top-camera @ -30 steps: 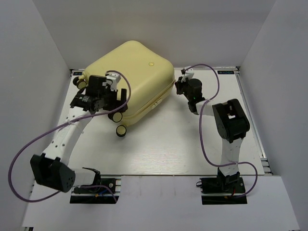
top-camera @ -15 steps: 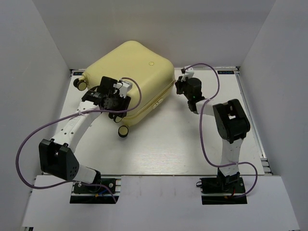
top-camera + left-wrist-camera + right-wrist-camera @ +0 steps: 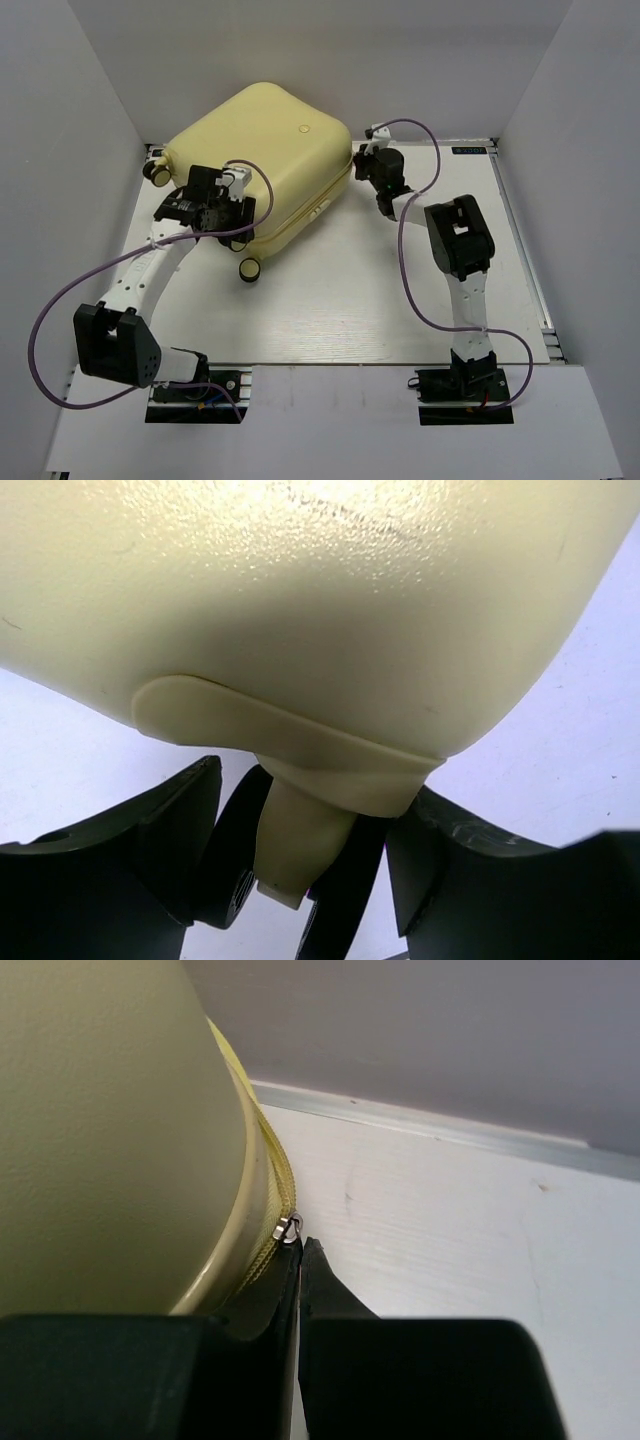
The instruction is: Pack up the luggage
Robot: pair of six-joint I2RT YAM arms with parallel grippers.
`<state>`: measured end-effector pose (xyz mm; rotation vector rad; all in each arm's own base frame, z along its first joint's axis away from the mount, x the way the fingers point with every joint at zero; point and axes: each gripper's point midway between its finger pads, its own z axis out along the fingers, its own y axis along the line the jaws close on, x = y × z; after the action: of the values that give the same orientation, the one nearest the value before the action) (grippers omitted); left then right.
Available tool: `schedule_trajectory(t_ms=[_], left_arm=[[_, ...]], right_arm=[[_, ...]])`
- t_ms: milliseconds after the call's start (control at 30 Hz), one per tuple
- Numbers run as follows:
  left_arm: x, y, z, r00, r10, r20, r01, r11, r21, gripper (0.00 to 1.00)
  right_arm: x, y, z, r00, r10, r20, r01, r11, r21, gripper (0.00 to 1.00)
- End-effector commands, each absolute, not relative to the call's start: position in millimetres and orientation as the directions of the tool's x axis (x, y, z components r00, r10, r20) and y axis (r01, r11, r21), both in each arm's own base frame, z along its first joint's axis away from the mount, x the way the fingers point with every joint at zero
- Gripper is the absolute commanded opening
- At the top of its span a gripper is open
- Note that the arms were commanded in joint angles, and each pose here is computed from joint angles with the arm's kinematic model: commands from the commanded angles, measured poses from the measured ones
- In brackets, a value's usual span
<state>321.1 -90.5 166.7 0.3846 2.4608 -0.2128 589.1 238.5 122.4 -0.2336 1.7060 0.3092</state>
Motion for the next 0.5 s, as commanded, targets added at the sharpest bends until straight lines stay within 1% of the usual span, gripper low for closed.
schedule_trajectory(t_ms=[0,33,67,100,133,167,200,233,267,333,400,433,467], left_arm=[[288,22,140,-0.900,0.038,-0.435,-0.068,0.972,0.224,0.00],[288,24,138,-0.903,0.037,-0.429,-0.067,0.972,0.225,0.00],[288,26,136,-0.907,0.041,-0.420,-0.061,0.972,0.227,0.00],[290,29,136,-0.905,0.038,-0.424,-0.067,0.971,0.230,0.00],[290,30,134,-0.909,0.036,-0.415,-0.064,0.973,0.224,0.00],[289,32,134,-0.913,0.023,-0.408,-0.074,0.973,0.220,0.00],[291,35,135,-0.914,0.063,-0.401,-0.038,0.970,0.239,0.00],[289,36,133,-0.921,0.071,-0.384,-0.024,0.971,0.238,0.00],[291,38,135,-0.919,0.091,-0.384,-0.010,0.968,0.252,0.00],[287,45,136,-0.924,0.089,-0.371,-0.016,0.962,0.272,0.00],[286,57,143,-0.919,0.059,-0.390,-0.059,0.958,0.282,0.00],[285,62,142,-0.920,0.045,-0.390,-0.072,0.958,0.279,0.00],[284,65,145,-0.917,0.033,-0.397,-0.087,0.955,0.282,0.00]], right_arm=[[644,184,158,0.026,0.044,-0.999,-0.274,0.961,0.035,0.00],[646,206,148,0.014,0.048,-0.999,-0.405,0.913,0.038,0.00],[642,216,141,-0.018,0.043,-0.999,-0.531,0.846,0.046,0.00],[637,239,165,0.019,0.036,-0.999,-0.678,0.735,0.014,0.00],[635,248,120,-0.098,0.002,-0.995,-0.729,0.680,0.073,0.00],[637,261,155,-0.065,0.006,-0.998,-0.805,0.590,0.056,0.00],[626,272,157,-0.061,-0.001,-0.998,-0.859,0.509,0.052,0.00],[621,277,136,-0.109,-0.019,-0.994,-0.878,0.471,0.087,0.00],[612,290,145,-0.052,-0.037,-0.998,-0.920,0.391,0.033,0.00],[616,294,142,0.006,-0.076,-0.997,-0.907,0.421,-0.037,0.00],[631,288,128,0.010,-0.108,-0.994,-0.851,0.521,-0.065,0.00],[632,293,114,-0.010,-0.107,-0.994,-0.847,0.529,-0.049,0.00],[641,296,130,0.031,-0.082,-0.996,-0.832,0.550,-0.071,0.00]])
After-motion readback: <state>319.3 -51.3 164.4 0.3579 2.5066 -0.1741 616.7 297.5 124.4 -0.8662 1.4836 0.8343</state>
